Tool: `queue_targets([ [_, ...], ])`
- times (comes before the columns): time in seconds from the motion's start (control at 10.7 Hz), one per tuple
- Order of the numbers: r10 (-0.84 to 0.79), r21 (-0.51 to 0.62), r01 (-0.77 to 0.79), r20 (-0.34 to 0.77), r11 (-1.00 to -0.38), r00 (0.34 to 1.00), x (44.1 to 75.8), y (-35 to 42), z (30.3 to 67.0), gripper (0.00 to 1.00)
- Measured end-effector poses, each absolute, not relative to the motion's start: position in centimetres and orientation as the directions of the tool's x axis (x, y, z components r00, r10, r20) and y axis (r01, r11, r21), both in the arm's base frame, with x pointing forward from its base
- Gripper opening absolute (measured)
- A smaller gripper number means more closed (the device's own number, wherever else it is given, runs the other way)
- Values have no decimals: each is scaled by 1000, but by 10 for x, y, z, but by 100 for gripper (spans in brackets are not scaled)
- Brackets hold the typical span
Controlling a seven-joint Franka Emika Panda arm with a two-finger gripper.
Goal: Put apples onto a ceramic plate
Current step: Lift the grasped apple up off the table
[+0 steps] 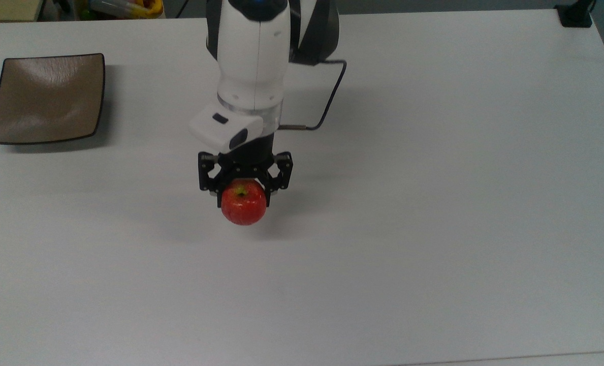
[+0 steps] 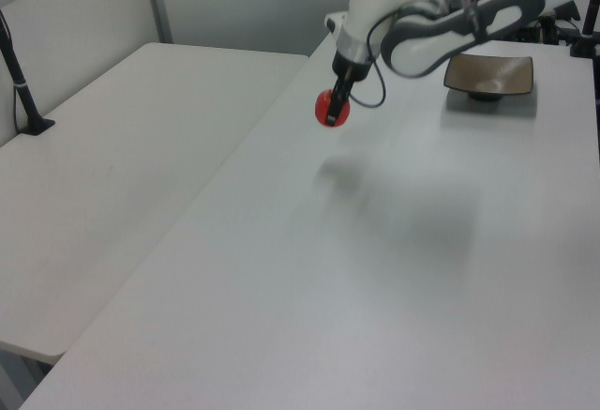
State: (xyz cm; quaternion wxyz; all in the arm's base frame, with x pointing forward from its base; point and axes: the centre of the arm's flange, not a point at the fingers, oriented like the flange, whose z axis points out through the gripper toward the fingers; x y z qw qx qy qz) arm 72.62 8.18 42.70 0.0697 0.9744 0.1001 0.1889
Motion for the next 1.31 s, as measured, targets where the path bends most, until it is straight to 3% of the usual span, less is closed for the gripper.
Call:
queue_targets([
  [0.28, 136, 77, 117, 333, -990, 933, 685, 72, 531, 78],
  [0.56, 212, 18, 214, 258, -977, 943, 636, 48, 593, 78],
  [0.94, 393, -12, 401, 177, -916, 902, 569, 0, 632, 78],
  [1.31, 440, -9, 447, 158, -895, 884, 553, -51, 625, 78],
])
